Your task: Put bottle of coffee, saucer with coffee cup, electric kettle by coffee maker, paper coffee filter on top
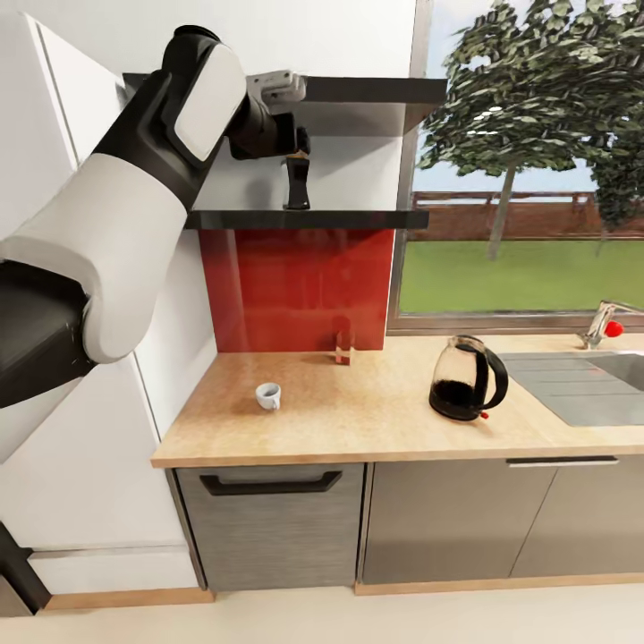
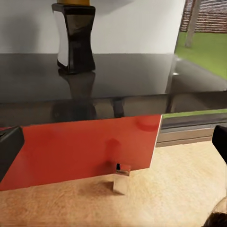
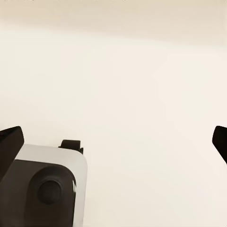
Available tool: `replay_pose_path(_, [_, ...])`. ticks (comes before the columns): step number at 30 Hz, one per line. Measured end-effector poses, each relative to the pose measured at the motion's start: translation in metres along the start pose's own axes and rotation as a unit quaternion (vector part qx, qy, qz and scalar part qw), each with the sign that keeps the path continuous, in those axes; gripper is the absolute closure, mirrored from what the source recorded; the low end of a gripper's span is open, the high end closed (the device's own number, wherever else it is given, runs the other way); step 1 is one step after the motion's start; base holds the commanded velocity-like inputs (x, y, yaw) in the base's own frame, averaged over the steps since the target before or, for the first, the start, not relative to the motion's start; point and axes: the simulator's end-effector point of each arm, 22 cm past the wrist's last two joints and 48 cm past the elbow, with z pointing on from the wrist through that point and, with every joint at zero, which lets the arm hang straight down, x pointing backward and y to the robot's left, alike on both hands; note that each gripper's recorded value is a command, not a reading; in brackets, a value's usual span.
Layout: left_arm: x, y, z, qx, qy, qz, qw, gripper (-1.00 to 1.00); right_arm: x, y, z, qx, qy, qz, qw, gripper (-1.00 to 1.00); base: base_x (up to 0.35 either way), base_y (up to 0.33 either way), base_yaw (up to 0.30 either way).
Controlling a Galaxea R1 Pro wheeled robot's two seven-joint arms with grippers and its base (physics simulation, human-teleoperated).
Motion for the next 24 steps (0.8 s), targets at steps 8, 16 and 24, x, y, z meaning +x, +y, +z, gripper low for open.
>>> replay_pose_path(8, [0.0, 0.007, 0.009, -0.011, -0.003, -0.006, 0.9999, -1.0, -0.001, -0.001, -0.008, 0.0, 0.0, 0.0, 1.0, -1.0, 0.0, 0.0, 0.0])
replay_pose_path(16, [0.001, 0.009, 0.011, -0.014, 0.007, -0.007, 0.9998, -1.0, -0.003, -0.002, -0.016, 0.0, 0.0, 0.0, 1.0, -1.0, 0.0, 0.0, 0.0])
replay_pose_path(24, [0.003, 0.009, 0.012, -0.025, 0.007, 0.013, 0.9996, -1.0, -0.002, -0.002, -0.016, 0.0, 0.0, 0.0, 1.0, -1.0, 0.007, -0.01, 0.0])
